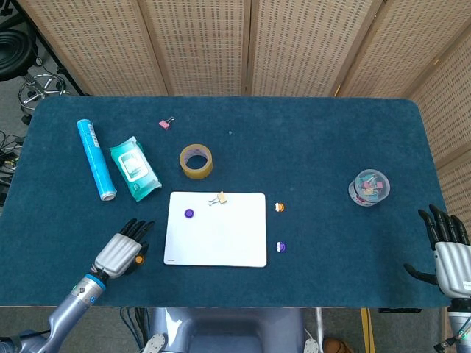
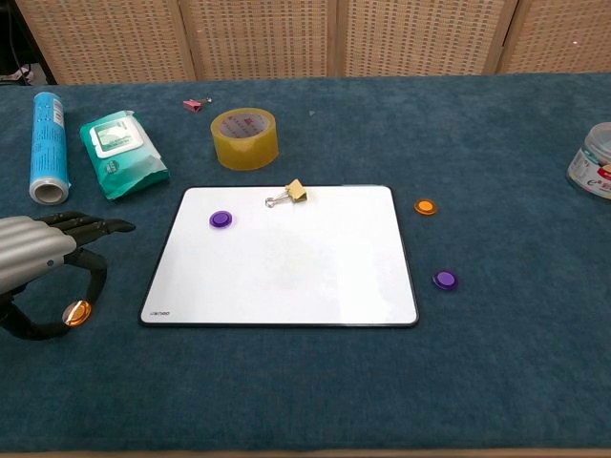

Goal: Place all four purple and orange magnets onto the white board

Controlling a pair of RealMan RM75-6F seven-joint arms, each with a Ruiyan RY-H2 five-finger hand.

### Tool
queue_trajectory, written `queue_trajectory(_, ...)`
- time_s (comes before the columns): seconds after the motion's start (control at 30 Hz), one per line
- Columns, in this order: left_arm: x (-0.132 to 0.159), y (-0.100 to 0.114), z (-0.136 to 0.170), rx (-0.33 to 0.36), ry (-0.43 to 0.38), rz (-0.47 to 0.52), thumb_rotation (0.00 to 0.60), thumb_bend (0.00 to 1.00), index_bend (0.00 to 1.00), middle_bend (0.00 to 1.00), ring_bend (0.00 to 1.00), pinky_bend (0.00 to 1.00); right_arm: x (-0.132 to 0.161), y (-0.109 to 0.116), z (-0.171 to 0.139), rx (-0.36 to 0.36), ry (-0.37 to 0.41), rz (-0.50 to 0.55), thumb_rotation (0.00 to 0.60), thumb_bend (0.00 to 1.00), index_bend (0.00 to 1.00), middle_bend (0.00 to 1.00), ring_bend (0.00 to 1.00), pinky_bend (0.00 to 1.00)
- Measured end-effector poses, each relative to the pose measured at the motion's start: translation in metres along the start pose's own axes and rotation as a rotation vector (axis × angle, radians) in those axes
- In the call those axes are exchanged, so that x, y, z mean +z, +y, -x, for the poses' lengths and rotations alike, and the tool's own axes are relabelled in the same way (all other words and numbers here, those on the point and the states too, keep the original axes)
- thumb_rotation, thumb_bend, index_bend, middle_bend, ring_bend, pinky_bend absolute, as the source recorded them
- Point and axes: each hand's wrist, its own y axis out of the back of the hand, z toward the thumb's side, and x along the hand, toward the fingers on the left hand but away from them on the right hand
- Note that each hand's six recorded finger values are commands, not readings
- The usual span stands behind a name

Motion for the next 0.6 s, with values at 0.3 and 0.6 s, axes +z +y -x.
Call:
queue_trajectory(0.3, -0.002, 0.005, 0.0, 0.009, 0.007, 0.015, 0.6, 0.26, 0.59, 0.0, 0.0, 0.0, 0.0, 0.0, 0.0, 0.001, -0.001, 0.001, 0.6, 0.0, 0.0, 0.0, 0.0, 0.0)
queue_trajectory(0.6, 0.003, 0.024, -0.003, 0.052, -0.009, 0.042, 0.6, 0.26, 0.59, 0.0, 0.0, 0.0, 0.0, 0.0, 0.0, 0.003, -0.002, 0.002, 0.6, 0.0, 0.0, 0.0, 0.0, 0.0)
